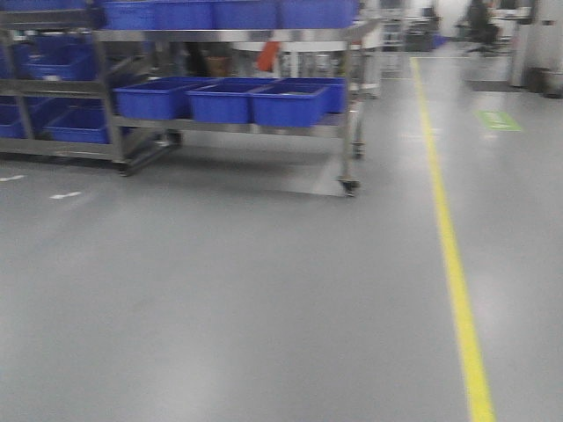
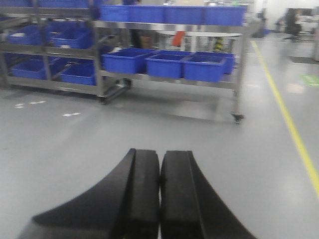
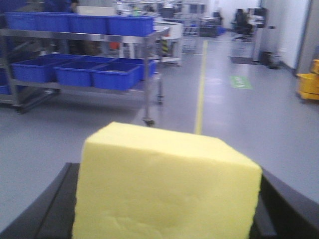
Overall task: Place yellow foam block on left shelf second layer
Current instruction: 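Drive the base away from the table carrying the cube in the right gripper, then turn the base toward the shelf rack of blue bins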
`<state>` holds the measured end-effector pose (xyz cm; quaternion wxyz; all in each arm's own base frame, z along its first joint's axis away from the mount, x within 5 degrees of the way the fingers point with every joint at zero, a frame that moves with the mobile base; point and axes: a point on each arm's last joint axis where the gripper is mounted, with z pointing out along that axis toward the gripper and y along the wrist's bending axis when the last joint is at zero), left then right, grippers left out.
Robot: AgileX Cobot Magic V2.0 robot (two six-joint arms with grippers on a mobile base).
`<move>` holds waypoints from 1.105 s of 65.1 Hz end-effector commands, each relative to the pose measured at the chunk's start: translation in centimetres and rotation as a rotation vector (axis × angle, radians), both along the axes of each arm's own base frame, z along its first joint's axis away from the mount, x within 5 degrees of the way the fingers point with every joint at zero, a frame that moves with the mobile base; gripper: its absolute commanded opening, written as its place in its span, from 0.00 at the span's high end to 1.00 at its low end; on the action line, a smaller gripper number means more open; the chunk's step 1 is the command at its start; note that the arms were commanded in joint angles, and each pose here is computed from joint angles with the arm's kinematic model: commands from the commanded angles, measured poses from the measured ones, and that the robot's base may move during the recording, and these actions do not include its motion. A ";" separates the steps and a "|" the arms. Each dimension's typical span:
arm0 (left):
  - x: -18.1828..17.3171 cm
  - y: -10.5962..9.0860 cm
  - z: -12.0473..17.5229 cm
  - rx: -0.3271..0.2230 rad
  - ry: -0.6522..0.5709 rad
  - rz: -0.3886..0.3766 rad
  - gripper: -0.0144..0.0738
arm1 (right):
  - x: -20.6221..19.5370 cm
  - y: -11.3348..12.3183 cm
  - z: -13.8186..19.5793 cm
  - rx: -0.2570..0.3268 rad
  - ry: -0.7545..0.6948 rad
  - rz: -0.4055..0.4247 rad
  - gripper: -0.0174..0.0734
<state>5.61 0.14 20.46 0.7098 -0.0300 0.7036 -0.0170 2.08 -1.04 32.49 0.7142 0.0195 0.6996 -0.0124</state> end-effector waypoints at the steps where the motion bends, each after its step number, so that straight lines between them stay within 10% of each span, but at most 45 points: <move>1: 0.2 -0.1 -0.1 -0.005 -0.053 -0.019 0.68 | -0.1 0.1 1.5 -0.028 -0.090 0.005 0.43; 72: 0.2 -0.1 -0.1 -0.005 -0.053 -0.019 0.68 | -0.1 0.1 1.4 -0.027 -0.082 0.003 0.43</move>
